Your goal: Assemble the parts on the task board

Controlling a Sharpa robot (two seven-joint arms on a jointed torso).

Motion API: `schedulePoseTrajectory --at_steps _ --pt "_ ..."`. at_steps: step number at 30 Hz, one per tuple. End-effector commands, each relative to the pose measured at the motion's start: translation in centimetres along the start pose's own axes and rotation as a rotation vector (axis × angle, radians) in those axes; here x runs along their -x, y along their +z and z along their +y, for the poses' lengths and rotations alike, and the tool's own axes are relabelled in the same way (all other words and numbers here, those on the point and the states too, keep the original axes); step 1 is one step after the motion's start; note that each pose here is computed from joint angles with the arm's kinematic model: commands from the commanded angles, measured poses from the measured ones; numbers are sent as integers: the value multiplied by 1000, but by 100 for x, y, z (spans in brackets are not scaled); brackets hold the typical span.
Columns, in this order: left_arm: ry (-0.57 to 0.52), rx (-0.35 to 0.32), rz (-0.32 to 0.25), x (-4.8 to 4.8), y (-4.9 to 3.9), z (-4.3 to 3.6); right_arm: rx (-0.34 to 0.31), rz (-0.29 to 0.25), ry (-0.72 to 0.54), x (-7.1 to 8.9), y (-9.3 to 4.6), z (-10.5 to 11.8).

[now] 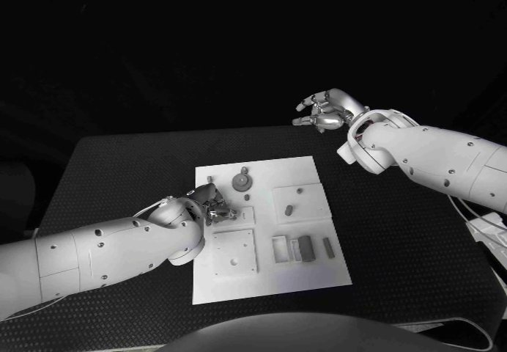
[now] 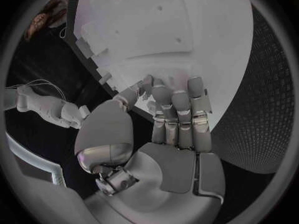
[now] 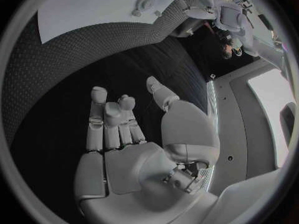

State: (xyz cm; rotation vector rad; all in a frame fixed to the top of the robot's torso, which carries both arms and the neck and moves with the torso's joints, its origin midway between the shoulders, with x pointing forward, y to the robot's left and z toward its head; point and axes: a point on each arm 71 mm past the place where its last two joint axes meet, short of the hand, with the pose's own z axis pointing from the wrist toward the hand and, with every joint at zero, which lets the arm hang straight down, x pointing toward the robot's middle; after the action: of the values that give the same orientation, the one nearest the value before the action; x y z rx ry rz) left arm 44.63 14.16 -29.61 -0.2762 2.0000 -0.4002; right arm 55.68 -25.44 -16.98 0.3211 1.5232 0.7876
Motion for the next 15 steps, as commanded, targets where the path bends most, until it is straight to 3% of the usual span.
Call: schedulePoseTrajectory --at_steps 1,15 --pt "-5 -32 29 -64 -24 -68 7 12 2 -12 2 9" --pt "-10 -39 30 -51 -43 -76 7 12 2 -12 3 8"
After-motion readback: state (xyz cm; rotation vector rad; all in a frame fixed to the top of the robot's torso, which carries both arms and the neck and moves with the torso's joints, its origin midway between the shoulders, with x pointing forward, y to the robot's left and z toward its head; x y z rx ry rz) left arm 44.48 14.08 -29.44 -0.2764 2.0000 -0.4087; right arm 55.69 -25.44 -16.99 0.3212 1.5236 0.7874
